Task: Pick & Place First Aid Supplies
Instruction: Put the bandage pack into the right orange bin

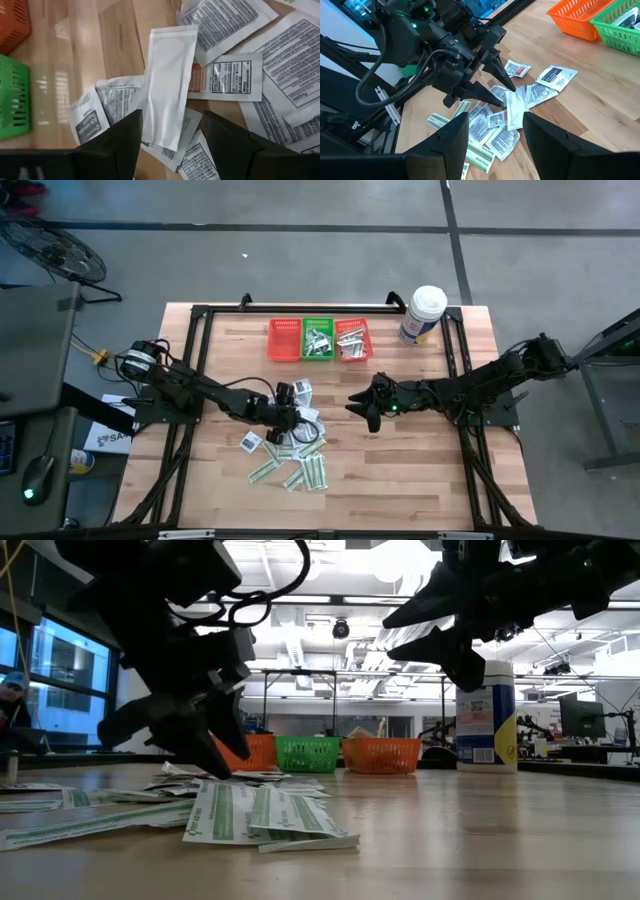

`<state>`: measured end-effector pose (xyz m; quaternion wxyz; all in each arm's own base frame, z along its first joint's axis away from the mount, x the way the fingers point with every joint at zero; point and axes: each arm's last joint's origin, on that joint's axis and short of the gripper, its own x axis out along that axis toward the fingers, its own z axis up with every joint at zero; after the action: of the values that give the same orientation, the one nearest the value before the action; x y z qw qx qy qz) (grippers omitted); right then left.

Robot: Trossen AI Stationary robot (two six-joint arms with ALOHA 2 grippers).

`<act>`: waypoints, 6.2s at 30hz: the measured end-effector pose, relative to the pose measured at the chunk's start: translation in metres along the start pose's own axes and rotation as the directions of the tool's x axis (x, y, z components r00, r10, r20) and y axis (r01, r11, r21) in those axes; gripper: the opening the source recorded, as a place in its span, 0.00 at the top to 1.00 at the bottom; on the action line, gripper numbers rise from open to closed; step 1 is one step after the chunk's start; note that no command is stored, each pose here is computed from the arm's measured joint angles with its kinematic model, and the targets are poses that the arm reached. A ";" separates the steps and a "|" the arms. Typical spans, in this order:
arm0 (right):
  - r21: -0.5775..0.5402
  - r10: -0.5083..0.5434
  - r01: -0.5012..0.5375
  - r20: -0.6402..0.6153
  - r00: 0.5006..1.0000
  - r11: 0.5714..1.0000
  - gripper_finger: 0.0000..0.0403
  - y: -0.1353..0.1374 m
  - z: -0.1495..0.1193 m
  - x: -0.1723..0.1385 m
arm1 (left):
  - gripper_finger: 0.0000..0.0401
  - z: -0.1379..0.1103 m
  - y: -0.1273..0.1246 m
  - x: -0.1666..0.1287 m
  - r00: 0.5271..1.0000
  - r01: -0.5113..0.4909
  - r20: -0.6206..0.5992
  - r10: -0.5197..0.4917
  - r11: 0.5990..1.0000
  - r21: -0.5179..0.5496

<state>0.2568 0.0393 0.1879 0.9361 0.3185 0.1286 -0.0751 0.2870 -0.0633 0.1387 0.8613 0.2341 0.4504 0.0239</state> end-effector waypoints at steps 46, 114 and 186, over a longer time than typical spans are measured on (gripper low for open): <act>0.014 -0.008 0.008 -0.009 1.000 1.000 0.55 -0.001 -0.001 0.000 | 0.49 0.000 0.001 0.022 0.983 -0.177 -0.039 0.179 0.983 0.042; -0.546 0.041 -0.065 -0.057 0.998 0.835 0.55 0.014 -0.015 -0.005 | 1.00 0.104 0.062 -0.022 0.995 0.025 0.099 -0.011 0.990 -0.140; -0.514 0.020 -0.076 -0.114 0.993 0.855 1.00 -0.005 -0.005 0.000 | 0.52 0.124 0.077 -0.045 0.992 -0.040 0.111 0.058 0.987 -0.158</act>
<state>0.2550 0.0384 0.1811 0.9808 0.0621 0.1847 0.0021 0.3713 -0.0532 0.2660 0.9005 0.1784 0.3910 0.0663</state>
